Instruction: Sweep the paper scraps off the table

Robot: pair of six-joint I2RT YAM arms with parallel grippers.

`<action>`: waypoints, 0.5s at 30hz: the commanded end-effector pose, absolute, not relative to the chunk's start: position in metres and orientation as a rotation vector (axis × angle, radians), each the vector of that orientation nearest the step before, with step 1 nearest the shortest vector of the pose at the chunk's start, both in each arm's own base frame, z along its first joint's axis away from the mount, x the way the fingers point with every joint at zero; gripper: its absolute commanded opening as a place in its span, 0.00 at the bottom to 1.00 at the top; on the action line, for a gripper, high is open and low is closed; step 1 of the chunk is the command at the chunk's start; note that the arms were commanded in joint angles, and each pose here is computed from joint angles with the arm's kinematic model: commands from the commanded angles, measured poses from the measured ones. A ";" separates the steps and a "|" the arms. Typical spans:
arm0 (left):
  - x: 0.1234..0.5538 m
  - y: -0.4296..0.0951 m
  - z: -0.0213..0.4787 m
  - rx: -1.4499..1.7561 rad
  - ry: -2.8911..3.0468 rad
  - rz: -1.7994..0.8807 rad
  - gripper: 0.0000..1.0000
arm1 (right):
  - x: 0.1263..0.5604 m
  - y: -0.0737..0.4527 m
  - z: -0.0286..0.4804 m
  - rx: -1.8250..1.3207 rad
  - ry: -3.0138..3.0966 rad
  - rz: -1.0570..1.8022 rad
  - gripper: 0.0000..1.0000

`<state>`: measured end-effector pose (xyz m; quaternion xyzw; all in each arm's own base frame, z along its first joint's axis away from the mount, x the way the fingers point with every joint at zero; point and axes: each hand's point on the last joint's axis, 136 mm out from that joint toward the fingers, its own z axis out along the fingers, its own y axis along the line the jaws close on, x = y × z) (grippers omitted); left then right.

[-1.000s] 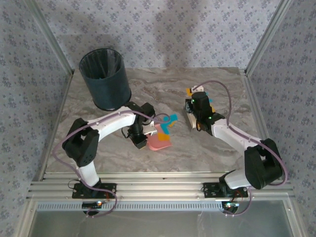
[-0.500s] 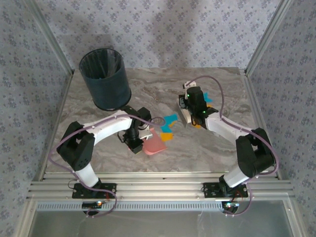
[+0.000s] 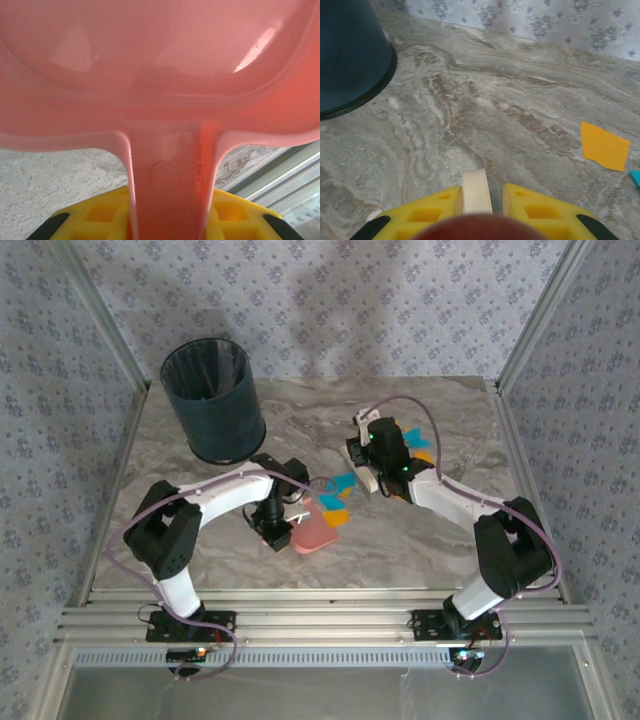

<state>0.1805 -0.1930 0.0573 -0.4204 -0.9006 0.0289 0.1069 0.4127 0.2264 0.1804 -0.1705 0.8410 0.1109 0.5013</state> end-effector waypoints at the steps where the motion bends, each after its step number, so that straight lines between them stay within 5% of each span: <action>1: 0.182 -0.196 0.055 -1.194 -2.644 0.074 0.00 | 0.391 0.232 0.159 -0.510 2.103 0.287 0.00; 15: 0.199 -0.201 0.054 -1.183 -2.693 0.036 0.00 | 0.355 0.251 0.162 -0.536 2.098 0.354 0.00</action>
